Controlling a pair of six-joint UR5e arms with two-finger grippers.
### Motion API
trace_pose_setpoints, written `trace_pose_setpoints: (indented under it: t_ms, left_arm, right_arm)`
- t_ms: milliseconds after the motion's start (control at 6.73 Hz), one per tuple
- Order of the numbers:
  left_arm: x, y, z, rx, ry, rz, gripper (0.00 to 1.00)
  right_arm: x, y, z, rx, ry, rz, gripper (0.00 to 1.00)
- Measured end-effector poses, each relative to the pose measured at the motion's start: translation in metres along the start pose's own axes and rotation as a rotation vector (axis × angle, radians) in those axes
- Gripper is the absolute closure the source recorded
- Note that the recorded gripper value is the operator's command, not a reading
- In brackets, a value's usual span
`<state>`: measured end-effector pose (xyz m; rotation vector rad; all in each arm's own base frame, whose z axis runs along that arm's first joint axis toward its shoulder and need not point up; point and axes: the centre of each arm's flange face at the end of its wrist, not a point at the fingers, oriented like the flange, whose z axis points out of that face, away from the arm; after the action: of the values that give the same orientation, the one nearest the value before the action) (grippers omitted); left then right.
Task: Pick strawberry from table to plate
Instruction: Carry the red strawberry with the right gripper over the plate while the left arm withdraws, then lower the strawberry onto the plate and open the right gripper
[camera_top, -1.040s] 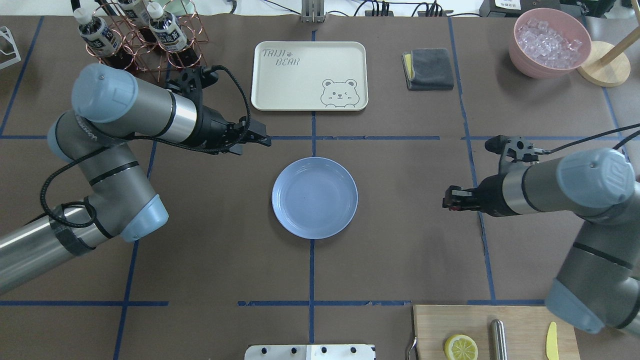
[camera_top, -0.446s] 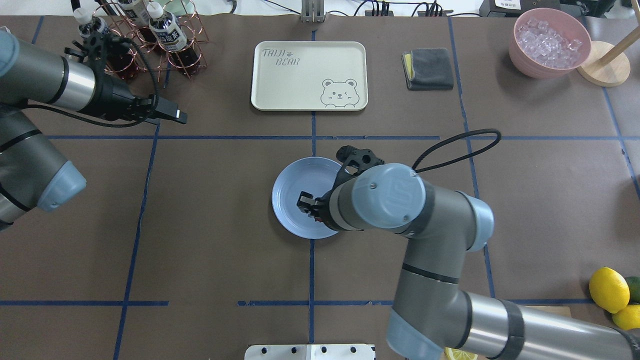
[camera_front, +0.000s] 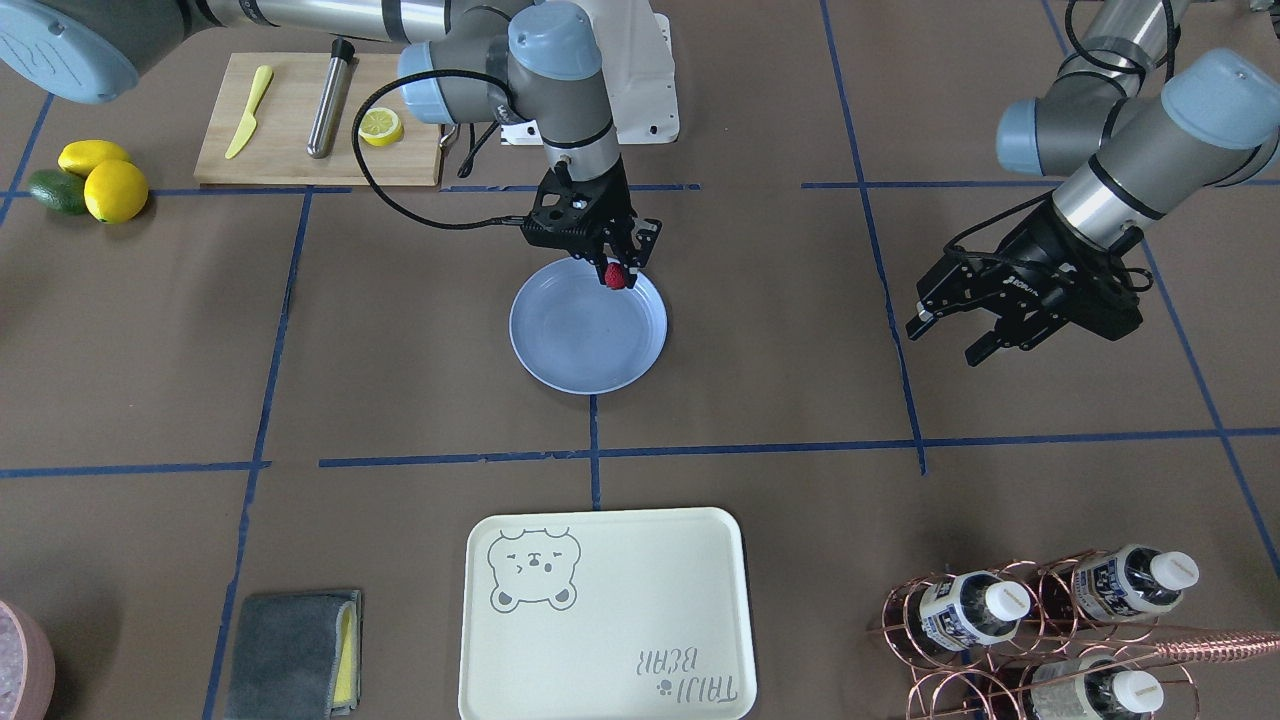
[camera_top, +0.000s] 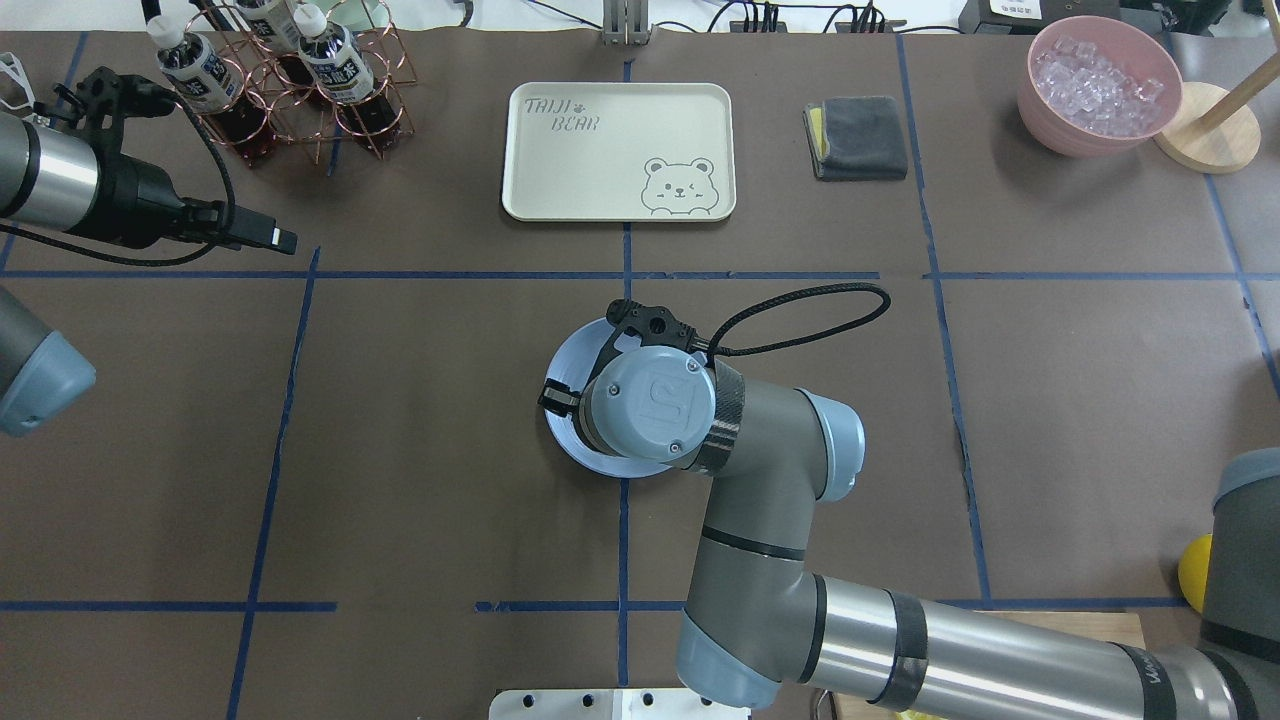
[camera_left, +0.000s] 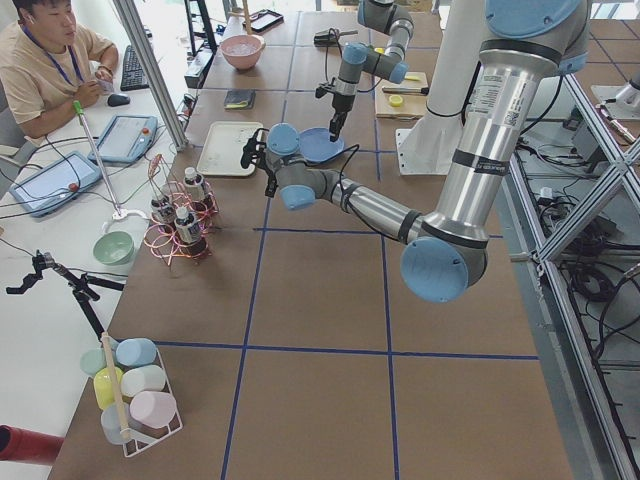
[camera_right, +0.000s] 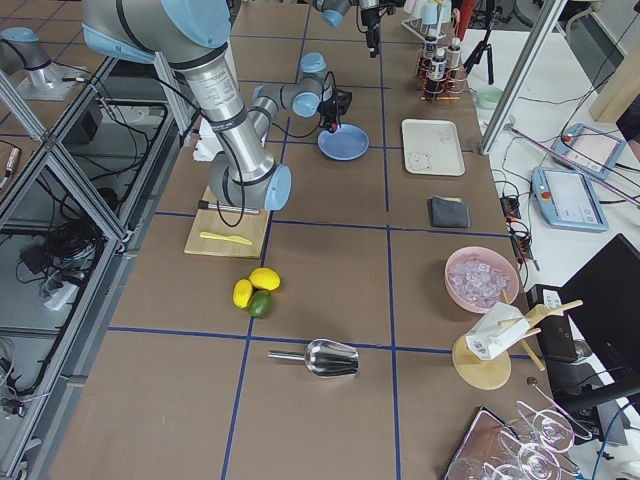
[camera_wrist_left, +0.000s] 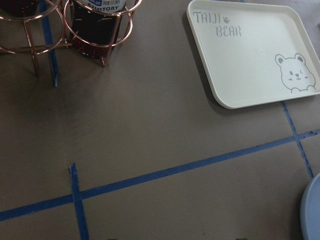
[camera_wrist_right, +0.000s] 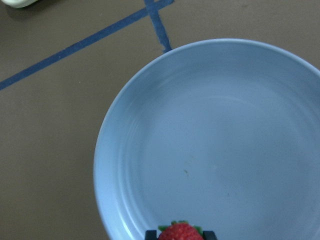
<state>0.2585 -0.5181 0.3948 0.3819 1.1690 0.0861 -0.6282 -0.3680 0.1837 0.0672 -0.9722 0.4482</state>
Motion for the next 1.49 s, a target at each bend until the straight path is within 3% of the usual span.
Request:
trace_pose_setpoints:
  t_ms: [743, 891, 1188, 1485]
  left_arm:
    - [0.001, 0.002, -0.006, 0.012, -0.001, 0.005, 0.16]
    - [0.001, 0.002, -0.006, 0.012, -0.002, 0.004, 0.16]
    - [0.002, 0.003, -0.005, 0.011, -0.001, 0.003, 0.15]
    - [0.002, 0.003, -0.005, 0.011, -0.001, 0.001, 0.15]
  right_arm:
    - [0.009, -0.015, 0.03, 0.049, 0.065, 0.006, 1.0]
    - [0.009, -0.017, 0.03, 0.054, 0.067, 0.003, 0.95]
    - [0.01, -0.027, 0.03, 0.066, 0.075, 0.004, 0.0]
    - [0.009, -0.03, 0.031, 0.072, 0.091, 0.003, 0.0]
